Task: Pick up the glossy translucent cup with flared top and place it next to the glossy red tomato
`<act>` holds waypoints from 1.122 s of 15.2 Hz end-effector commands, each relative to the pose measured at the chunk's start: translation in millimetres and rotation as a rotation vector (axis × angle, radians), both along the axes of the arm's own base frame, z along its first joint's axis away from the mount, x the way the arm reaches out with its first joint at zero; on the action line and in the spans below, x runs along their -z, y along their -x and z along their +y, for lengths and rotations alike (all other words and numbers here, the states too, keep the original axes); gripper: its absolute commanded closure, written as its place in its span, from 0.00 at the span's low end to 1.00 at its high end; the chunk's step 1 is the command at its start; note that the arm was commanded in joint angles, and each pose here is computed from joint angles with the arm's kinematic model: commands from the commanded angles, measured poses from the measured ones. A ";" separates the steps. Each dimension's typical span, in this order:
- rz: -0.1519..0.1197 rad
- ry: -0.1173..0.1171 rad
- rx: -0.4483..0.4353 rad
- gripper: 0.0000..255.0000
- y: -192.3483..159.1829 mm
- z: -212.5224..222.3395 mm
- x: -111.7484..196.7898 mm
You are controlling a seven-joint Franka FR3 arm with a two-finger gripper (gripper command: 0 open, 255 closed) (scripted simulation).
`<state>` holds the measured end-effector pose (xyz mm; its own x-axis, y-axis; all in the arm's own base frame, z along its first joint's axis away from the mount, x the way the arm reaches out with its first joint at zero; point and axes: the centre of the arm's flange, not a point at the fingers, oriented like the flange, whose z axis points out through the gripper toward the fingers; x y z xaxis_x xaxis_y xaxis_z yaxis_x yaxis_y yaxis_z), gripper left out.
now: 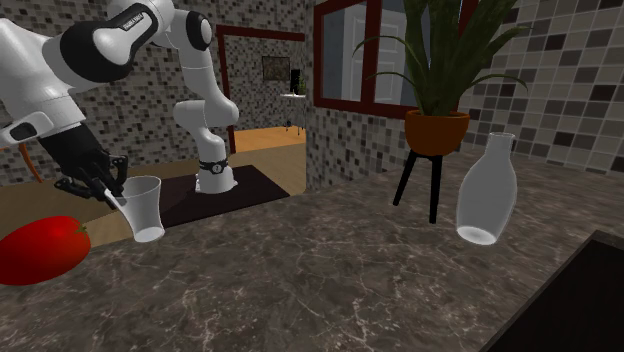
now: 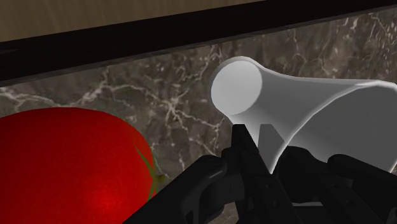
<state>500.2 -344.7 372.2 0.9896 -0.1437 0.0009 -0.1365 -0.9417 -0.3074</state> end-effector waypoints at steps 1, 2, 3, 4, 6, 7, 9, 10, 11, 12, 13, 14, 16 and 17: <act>0.000 0.000 0.000 1.00 -0.1 0.0 0.1; 0.000 0.000 0.000 1.00 -0.1 0.0 0.1; 0.000 0.000 0.000 1.00 -0.1 0.0 0.1; 0.000 0.000 0.000 0.00 -0.1 0.0 0.1; 0.000 0.000 0.000 0.00 -0.1 0.0 0.1; 0.000 0.000 0.000 0.00 -0.1 0.0 0.1; 0.000 0.000 0.000 0.00 -0.1 0.0 0.1; 0.000 0.000 0.000 0.00 0.5 -4.0 -12.5; 0.000 0.000 0.000 0.00 1.1 -8.0 -25.0; 0.000 0.000 0.000 0.00 1.7 -12.1 -37.6; 0.000 0.000 0.000 0.00 2.2 -15.2 -47.5; 0.000 0.000 0.000 0.00 2.2 -15.2 -47.5; 0.000 0.000 0.000 0.00 2.2 -15.2 -47.5; 0.000 0.000 0.000 0.00 2.2 -15.2 -47.5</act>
